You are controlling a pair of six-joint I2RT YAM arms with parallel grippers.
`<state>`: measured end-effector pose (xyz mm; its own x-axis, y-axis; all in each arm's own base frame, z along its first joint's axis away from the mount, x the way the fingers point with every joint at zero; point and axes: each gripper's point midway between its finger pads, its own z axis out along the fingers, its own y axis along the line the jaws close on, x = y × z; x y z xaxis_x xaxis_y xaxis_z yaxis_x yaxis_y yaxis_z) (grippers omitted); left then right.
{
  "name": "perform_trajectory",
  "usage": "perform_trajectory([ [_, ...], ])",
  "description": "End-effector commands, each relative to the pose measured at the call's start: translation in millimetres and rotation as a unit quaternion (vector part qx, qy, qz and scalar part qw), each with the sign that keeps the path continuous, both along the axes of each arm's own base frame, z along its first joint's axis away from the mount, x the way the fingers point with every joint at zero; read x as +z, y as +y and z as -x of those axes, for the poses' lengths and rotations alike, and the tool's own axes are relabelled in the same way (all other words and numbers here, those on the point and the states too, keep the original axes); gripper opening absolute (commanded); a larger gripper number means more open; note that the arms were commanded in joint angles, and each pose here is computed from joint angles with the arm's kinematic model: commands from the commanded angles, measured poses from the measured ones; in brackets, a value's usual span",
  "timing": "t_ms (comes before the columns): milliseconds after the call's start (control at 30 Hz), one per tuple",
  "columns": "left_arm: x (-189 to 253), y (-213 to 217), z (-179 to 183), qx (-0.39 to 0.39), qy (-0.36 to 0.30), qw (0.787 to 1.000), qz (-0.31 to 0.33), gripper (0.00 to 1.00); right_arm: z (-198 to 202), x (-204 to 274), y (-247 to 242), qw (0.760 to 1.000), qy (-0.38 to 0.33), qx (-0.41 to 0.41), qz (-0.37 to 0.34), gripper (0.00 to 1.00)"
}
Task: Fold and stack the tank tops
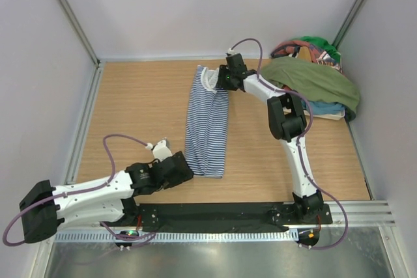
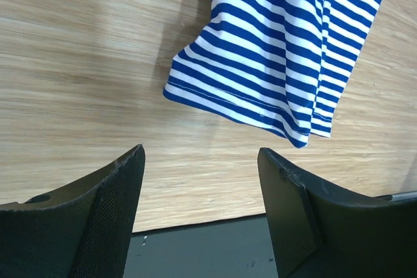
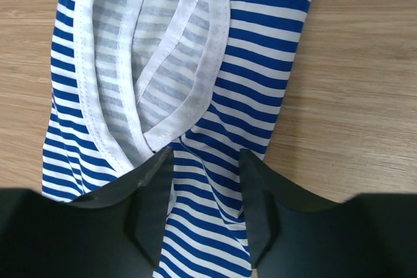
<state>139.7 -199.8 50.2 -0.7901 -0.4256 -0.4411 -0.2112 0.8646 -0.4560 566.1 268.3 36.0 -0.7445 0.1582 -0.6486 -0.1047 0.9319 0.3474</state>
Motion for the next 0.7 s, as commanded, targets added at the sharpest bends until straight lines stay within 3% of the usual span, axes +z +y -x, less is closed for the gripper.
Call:
perform_trajectory([
  [0,10.9,14.4,-7.7,0.003,-0.016,1.0,-0.026,0.72,-4.5,31.8,2.9,0.999,-0.025,0.019,-0.007,0.52],
  [67,8.8,15.5,-13.1,-0.005,-0.005,1.0,-0.022,0.71,-3.2,52.4,5.2,0.999,-0.039,0.02,-0.019,0.61],
  [200,0.9,12.6,-26.6,-0.013,0.011,1.0,0.008,0.66,11.8,76.4,2.8,0.998,-0.047,0.023,-0.03,0.66],
  [467,-1.4,15.5,-53.9,-0.016,0.007,1.0,0.011,0.54,63.1,93.7,-8.0,0.997,-0.038,0.023,-0.06,0.6],
  [667,-12.2,3.1,-51.8,-0.033,0.026,0.999,0.03,0.47,105.2,58.9,-21.7,0.998,0.006,0.016,-0.058,0.61],
])
